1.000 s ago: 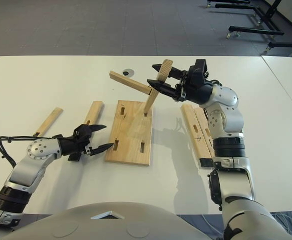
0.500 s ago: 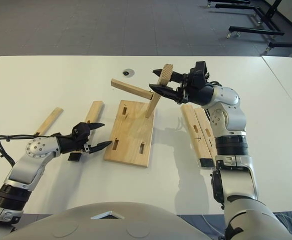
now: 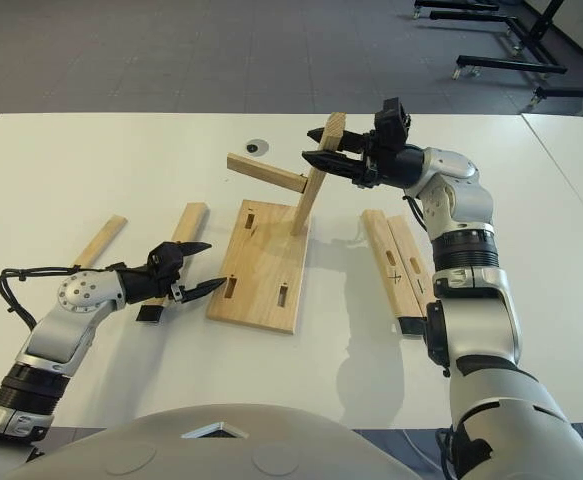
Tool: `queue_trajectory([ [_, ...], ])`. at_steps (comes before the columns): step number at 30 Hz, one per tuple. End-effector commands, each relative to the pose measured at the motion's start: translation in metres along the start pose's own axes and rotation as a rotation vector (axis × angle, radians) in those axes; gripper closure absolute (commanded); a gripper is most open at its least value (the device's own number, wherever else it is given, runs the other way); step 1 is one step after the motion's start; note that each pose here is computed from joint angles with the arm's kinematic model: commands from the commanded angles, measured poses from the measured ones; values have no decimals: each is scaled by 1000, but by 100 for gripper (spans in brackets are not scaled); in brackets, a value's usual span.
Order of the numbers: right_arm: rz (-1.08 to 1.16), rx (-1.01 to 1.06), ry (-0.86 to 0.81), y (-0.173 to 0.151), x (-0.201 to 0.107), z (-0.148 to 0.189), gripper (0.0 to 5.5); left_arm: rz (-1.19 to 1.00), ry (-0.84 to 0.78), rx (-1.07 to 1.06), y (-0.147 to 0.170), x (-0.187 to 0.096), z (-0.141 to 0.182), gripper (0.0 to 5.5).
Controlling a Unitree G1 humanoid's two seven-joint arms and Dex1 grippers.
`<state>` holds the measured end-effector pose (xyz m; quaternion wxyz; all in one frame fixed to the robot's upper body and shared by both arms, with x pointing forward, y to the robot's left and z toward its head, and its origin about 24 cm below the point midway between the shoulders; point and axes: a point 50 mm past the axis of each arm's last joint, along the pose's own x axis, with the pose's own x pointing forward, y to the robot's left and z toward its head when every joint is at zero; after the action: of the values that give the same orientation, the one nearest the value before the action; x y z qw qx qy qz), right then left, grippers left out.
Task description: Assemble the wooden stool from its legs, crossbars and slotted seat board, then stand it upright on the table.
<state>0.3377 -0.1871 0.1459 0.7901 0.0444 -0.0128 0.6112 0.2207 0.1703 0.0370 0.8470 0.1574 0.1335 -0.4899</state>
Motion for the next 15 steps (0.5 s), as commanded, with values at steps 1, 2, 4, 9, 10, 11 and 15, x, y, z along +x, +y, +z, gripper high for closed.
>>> queue_trajectory([
  [1, -83, 22, 116, -4, -5, -18, 262, 0, 32, -17, -5, 3, -8, 163],
  [2, -88, 24, 117, -4, -5, -19, 242, 1, 32, -19, -5, 3, -9, 163],
  [4, -96, 27, 117, -4, -6, -21, 199, 6, 33, -22, -5, 3, -9, 163],
  [9, -143, 30, 87, -4, -11, -23, 108, 19, 33, -26, -2, 2, -11, 163],
  [10, -144, 30, 82, -3, -12, -23, 93, 20, 34, -27, -2, 2, -11, 163],
  [11, -144, 28, 76, -1, -11, -22, 73, 22, 35, -29, -1, 2, -12, 163],
  [15, -160, 25, 61, 1, -12, -20, 23, 32, 34, -34, 0, 3, -14, 163],
])
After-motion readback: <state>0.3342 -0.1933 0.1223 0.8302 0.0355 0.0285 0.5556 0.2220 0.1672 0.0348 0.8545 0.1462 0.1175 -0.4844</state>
